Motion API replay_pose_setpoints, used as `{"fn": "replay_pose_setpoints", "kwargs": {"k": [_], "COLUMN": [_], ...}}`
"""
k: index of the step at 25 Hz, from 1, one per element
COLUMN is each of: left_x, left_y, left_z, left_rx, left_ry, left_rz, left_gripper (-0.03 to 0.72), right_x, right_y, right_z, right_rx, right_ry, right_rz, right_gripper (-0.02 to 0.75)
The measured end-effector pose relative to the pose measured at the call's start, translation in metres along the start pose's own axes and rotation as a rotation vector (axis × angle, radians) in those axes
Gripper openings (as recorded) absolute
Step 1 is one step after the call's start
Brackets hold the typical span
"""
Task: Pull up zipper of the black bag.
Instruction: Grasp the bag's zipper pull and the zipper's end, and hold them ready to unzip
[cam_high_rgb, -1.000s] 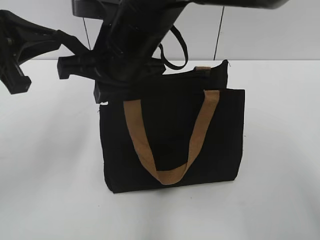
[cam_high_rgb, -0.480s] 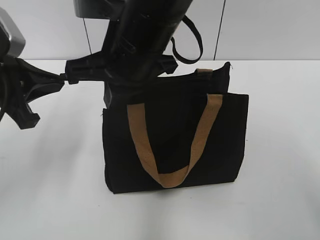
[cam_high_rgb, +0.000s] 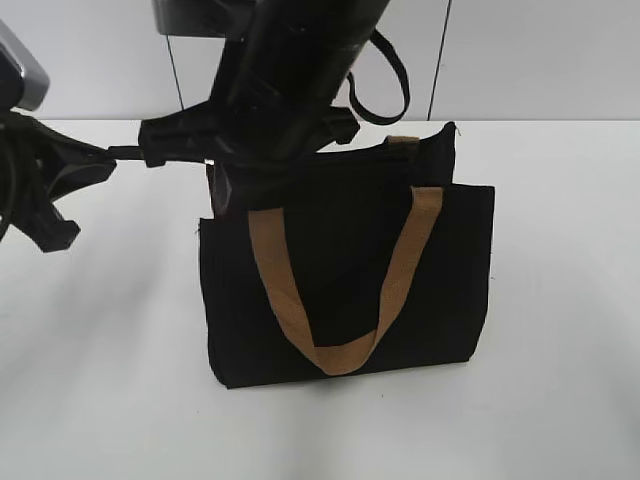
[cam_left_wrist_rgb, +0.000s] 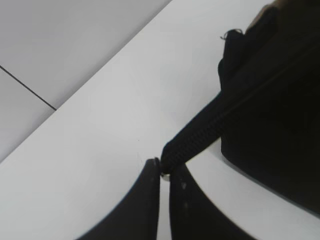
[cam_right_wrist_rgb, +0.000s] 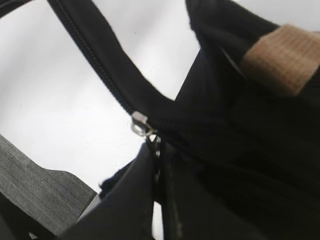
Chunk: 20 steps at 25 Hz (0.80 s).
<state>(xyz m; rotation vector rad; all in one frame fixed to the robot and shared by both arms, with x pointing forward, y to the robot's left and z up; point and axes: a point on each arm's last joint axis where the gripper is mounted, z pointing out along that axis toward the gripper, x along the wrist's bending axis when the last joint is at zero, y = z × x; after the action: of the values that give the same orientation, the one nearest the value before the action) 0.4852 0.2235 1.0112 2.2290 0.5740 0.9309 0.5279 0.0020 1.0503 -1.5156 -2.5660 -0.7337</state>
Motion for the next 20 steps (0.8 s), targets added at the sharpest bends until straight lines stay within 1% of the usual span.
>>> {"fn": "replay_pose_setpoints", "kwargs": {"k": [7,17,20], "left_x": [-0.003,-0.002,0.000], "left_y": [-0.006,-0.007,-0.009], "left_z": [0.010,0.010,0.010], "left_rx": [0.029,0.044,0.062], "left_ry": [-0.028,-0.011,0.010], "left_rz": [-0.013,-0.012,-0.012], "left_gripper": [0.012,0.012,0.012], "right_x": [-0.018,-0.047,-0.058], "right_y": [0.005,0.005,0.003], "right_z": [-0.020,-0.027,-0.030], "right_rx": [-0.022,0.045,0.080], "right_ry": [-0.011,-0.024,-0.036], "right_rz": [0.013,0.016,0.018], "right_gripper": [0.000,0.000,0.000]}}
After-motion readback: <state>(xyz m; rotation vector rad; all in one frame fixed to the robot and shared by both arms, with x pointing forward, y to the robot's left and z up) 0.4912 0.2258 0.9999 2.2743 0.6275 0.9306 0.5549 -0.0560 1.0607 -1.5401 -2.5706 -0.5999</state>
